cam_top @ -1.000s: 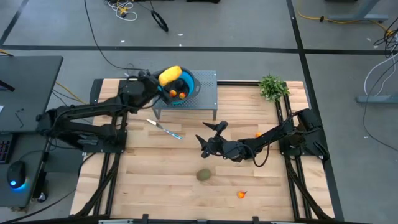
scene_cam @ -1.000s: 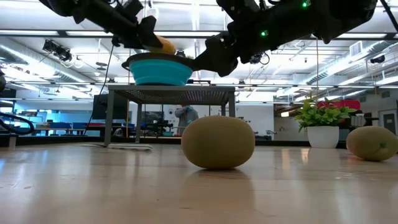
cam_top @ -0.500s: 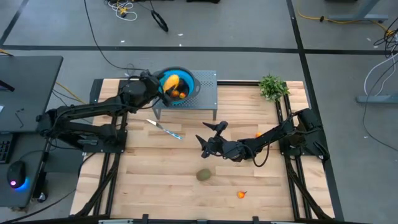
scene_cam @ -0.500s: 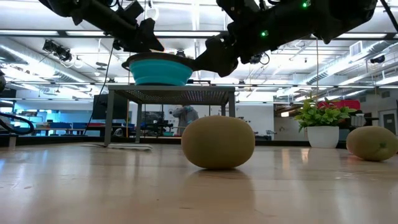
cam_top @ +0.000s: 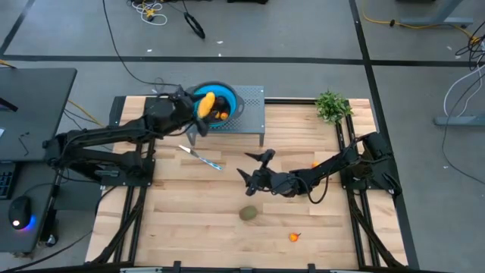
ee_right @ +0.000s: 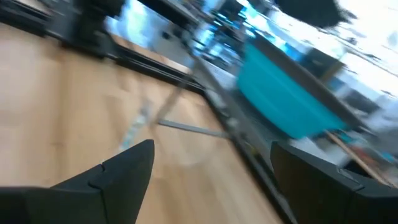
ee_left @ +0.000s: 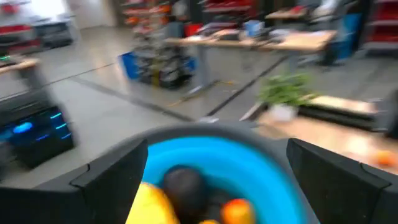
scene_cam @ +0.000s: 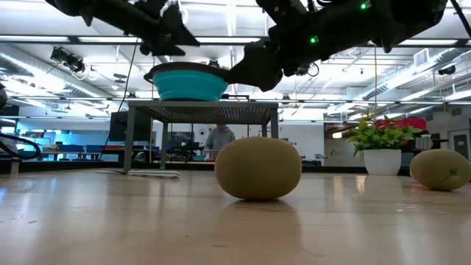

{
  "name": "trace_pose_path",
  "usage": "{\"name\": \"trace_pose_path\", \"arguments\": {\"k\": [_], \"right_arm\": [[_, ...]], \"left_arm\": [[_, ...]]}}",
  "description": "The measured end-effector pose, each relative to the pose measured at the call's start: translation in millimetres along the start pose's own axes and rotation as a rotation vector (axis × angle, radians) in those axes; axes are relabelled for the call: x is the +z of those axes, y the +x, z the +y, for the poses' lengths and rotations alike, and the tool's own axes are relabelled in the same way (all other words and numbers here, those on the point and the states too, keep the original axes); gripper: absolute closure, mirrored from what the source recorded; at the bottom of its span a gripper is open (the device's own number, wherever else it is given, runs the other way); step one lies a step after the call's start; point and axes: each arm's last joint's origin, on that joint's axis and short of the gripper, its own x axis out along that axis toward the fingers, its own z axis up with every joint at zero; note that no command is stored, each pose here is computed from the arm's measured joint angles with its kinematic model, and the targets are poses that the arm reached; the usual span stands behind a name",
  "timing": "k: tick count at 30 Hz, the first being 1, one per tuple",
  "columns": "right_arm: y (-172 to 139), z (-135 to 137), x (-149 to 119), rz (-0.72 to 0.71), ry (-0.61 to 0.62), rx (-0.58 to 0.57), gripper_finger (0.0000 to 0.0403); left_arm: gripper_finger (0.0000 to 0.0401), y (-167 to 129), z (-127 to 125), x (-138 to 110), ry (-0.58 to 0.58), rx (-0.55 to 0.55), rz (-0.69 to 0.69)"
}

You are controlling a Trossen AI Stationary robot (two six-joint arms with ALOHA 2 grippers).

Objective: Pick & Place Fruit
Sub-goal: Put the left green kiwi into the blue strainer bowl

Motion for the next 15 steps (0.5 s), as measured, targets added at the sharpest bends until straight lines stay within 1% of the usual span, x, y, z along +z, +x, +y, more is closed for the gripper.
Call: {"name": "trace_pose_path", "arguments": {"k": [3, 5, 7, 9, 12, 15], "right_arm": [[0, 3, 1, -0.049, 0.029, 0.112, 0.0071], [-1, 6, 1, -0.066, 0.047, 0.179, 0.0071], [-1, 6, 0, -0.055, 0.058, 0.189, 0.0071], [0, 7, -4, -0.018, 0.054, 0.172, 0.0071], [0, 8, -9, 0.039, 0.068, 0.157, 0.0071], [-1, 11, -18, 0.105, 0.102, 0.221, 0.0071]], "left_arm": [[0.0009, -8, -10, 5, -0.028, -0.125, -0.028], [0.0009, -14, -17, 9, -0.036, -0.229, -0.053], [0.001, -20, -26, 11, -0.035, -0.329, -0.066], [0.001, -24, -35, 8, -0.027, -0.4, -0.051], [0.001, -30, -50, -6, -0.005, -0.457, -0.005], [0.001, -33, -62, -31, 0.035, -0.457, 0.07]]}}
